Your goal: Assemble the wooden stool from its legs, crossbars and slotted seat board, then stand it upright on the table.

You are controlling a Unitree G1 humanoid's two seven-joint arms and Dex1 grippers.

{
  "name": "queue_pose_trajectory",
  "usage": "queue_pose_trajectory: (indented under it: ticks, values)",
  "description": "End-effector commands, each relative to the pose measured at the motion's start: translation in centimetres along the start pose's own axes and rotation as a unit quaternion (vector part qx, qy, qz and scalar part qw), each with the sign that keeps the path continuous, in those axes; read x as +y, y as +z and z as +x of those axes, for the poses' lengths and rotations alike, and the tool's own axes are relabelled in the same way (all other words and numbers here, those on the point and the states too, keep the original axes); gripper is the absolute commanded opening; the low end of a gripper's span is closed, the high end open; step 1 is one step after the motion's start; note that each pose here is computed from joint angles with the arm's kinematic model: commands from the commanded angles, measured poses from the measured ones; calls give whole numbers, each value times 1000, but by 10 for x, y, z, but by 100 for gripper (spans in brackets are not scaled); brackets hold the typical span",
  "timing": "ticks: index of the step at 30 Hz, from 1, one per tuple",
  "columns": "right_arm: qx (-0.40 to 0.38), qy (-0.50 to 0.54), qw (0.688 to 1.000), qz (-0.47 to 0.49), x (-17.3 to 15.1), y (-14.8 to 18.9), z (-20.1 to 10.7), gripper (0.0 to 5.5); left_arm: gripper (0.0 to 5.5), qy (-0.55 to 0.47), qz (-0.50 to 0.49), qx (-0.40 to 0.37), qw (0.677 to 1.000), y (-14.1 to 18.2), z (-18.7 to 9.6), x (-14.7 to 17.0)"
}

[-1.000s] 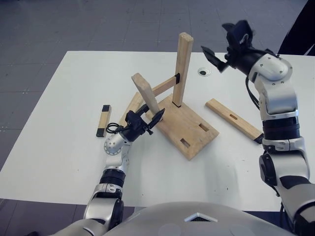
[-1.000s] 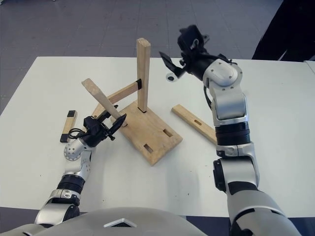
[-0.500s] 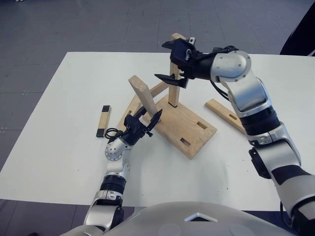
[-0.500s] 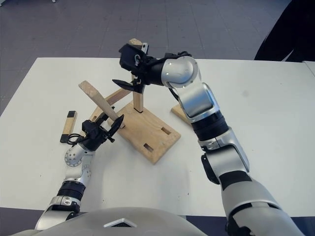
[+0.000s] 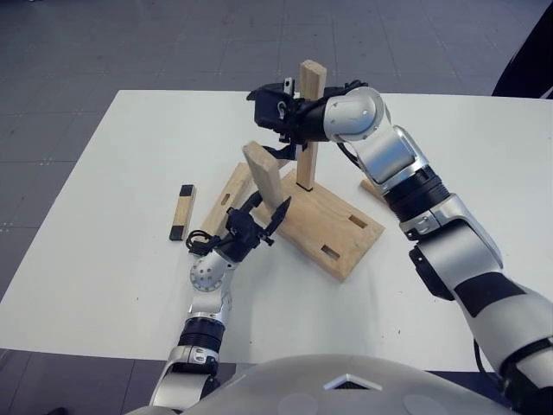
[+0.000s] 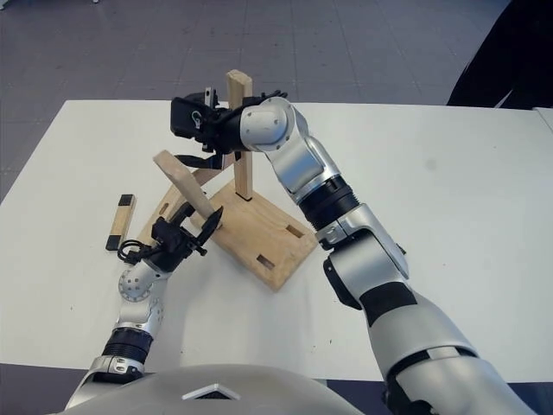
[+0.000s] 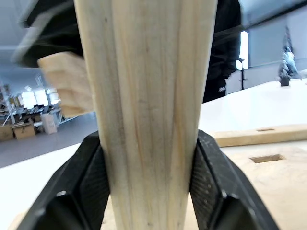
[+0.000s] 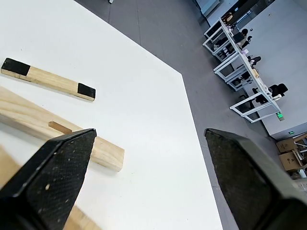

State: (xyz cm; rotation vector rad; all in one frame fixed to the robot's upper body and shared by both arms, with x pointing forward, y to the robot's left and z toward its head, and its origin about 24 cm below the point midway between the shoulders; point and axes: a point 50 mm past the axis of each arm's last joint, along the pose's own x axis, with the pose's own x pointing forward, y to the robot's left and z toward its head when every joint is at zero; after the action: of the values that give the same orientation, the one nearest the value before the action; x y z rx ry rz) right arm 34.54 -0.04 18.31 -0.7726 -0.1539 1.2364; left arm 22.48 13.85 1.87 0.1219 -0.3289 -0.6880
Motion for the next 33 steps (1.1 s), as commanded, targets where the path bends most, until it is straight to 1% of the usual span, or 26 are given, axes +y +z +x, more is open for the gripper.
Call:
queue_pose_trajectory:
  ticks: [1, 4, 6, 9, 12, 14, 16, 19, 24, 28, 33]
  values:
    - [-58, -47, 997, 33, -16, 1, -36, 417, 205, -24, 21, 48, 998, -13, -15, -2]
    - [-90, -68, 991, 66, -22, -2, -73, 417, 205, -10, 14, 47, 999, -13, -16, 0]
    - [-83, -61, 992, 73, -17, -9, -92, 417, 205, -5, 10, 48, 999, -13, -18, -1]
    - [-21, -22, 997, 66, 1, -34, -118, 417, 205, -3, 7, 51, 999, -14, -20, 0]
    - [21, 21, 997, 73, 17, -55, -136, 417, 205, -3, 8, 53, 999, -15, -21, 3]
    - [54, 69, 993, 77, 30, -70, -144, 417, 205, -3, 10, 54, 998, -14, -21, 5]
    - [91, 116, 986, 74, 44, -87, -149, 417, 205, -2, 12, 54, 998, -14, -21, 7]
    - [126, 154, 978, 65, 57, -105, -150, 417, 205, -1, 11, 51, 999, -13, -20, 9]
    - [198, 189, 961, 37, 80, -138, -138, 417, 205, 26, -19, 41, 999, -12, -20, 7]
    - [228, 215, 949, 13, 88, -148, -139, 417, 205, 56, -64, 17, 996, -5, -17, 10]
    - [256, 222, 941, 11, 92, -156, -150, 417, 205, 78, -81, 8, 994, -1, -23, 8]
